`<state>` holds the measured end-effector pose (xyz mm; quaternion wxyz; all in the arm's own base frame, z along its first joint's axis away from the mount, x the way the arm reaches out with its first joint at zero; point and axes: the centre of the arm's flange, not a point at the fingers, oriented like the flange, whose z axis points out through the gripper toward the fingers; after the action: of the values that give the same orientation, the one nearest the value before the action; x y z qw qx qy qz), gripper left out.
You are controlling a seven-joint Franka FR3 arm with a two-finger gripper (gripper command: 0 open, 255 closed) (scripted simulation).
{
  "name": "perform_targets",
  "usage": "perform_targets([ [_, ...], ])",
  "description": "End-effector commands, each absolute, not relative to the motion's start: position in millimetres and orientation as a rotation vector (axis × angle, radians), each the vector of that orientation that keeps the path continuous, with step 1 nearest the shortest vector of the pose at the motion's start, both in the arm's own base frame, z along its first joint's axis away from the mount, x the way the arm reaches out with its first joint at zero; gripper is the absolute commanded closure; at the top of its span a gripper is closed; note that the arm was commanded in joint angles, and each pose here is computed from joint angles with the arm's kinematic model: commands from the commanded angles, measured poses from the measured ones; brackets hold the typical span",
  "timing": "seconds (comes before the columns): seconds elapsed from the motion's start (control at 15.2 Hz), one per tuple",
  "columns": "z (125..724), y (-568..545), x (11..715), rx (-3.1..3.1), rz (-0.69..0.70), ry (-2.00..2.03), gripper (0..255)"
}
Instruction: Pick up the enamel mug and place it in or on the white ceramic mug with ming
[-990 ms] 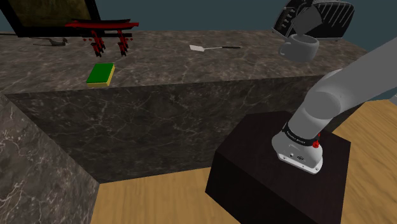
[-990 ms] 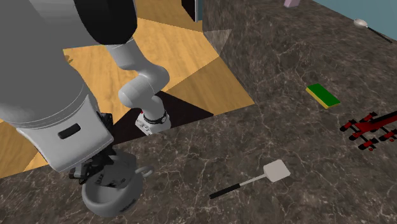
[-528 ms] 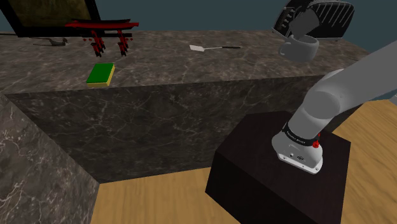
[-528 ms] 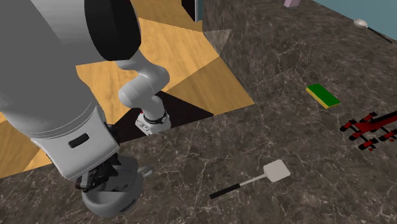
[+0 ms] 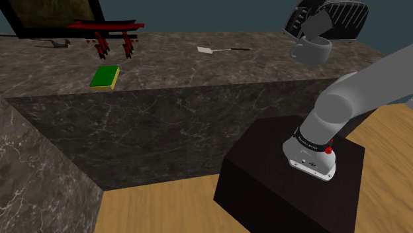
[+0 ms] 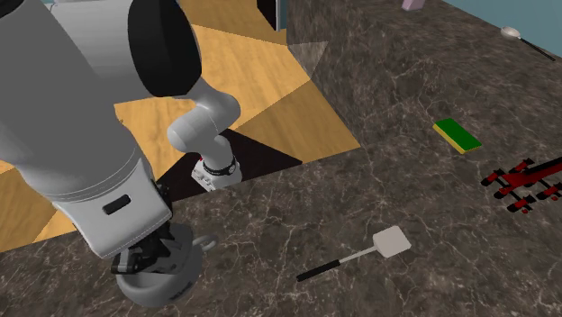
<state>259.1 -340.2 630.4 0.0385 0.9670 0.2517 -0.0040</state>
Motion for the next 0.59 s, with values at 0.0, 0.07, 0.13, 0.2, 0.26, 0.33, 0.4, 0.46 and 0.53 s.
perform_targets([
  [0.0,594,-335,255,3.055,-0.139,0.79,255],
  [0.07,594,-335,255,3.055,-0.139,0.79,255],
  [0.13,594,-335,255,3.055,-0.139,0.79,255],
  [0.2,594,-335,255,3.055,-0.139,0.79,255],
  [0.26,594,-335,255,3.055,-0.139,0.79,255],
  [0.33,594,-336,260,3.055,-0.139,0.789,0],
  [0.4,599,-344,259,3.056,-0.138,0.789,0],
  [0.46,602,-343,259,3.056,-0.138,0.789,0],
  [0.53,606,-347,265,3.056,-0.138,0.79,0],
])
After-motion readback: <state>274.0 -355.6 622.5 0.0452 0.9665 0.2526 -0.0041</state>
